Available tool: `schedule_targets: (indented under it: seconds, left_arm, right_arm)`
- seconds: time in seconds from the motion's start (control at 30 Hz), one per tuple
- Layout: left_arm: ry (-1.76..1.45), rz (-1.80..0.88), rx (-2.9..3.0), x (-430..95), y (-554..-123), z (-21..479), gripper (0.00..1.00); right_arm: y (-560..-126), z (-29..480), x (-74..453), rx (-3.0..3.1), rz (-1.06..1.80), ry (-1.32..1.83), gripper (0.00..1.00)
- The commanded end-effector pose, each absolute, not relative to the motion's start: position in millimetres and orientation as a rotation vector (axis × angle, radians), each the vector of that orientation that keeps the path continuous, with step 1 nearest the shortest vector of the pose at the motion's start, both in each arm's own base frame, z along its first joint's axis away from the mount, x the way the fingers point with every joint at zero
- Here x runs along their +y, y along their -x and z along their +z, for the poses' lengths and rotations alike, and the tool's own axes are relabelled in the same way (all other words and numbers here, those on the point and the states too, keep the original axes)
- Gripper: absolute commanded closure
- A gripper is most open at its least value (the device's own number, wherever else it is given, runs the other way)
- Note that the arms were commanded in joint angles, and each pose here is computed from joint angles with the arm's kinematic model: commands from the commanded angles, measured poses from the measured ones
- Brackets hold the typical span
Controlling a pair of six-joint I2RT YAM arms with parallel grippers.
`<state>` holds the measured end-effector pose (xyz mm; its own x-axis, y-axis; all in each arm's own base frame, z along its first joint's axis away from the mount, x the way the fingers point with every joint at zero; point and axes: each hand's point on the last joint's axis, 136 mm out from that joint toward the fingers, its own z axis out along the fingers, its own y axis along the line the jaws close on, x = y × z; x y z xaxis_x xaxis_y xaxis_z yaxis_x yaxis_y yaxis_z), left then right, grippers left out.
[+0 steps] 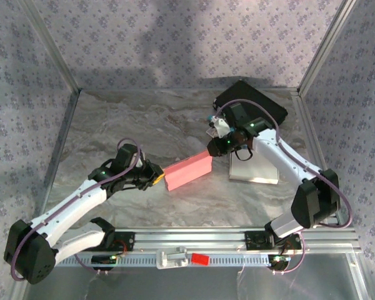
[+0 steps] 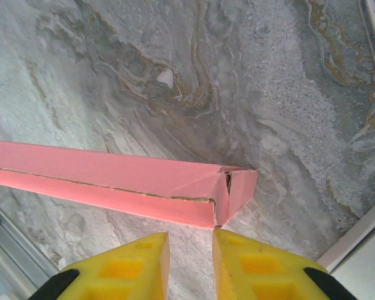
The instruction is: Fold the paper box
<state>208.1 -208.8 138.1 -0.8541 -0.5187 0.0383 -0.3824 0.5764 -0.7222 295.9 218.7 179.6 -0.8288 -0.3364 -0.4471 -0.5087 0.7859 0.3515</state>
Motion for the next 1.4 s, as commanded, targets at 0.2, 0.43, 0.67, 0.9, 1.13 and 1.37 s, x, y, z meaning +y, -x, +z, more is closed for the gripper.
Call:
schedule_targets:
  seconds: [0.2,0.43,0.67,0.9,1.13,1.37]
  left_arm:
    - [0.774,-1.070,2.691,-202.6,-201.2,125.8,0.83]
    - [0.774,-1.070,2.690,-202.8,-201.7,125.8,0.83]
    - [0.774,-1.069,2.688,-202.8,-202.2,126.1,0.83]
    - [0.774,-1.067,2.691,-202.5,-201.9,125.1,0.83]
    - [0.776,-1.067,2.690,-202.3,-203.0,125.6,0.83]
    - [0.774,-1.067,2.692,-202.8,-203.2,125.4,0.83]
  right_arm:
    - [-315.7,198.7,205.4,2.654,0.906,0.193,0.64]
    - [-327.9,199.3,217.9,2.687,0.999,-0.055,0.64]
    - [-323.0,182.1,219.4,2.820,0.955,-0.282,0.63]
    - [-327.0,176.0,226.1,2.832,0.977,-0.371,0.64]
    - [-317.4,174.7,225.0,2.894,0.891,-0.245,0.68]
    - [-312.5,168.7,224.3,2.928,0.802,-0.170,0.71]
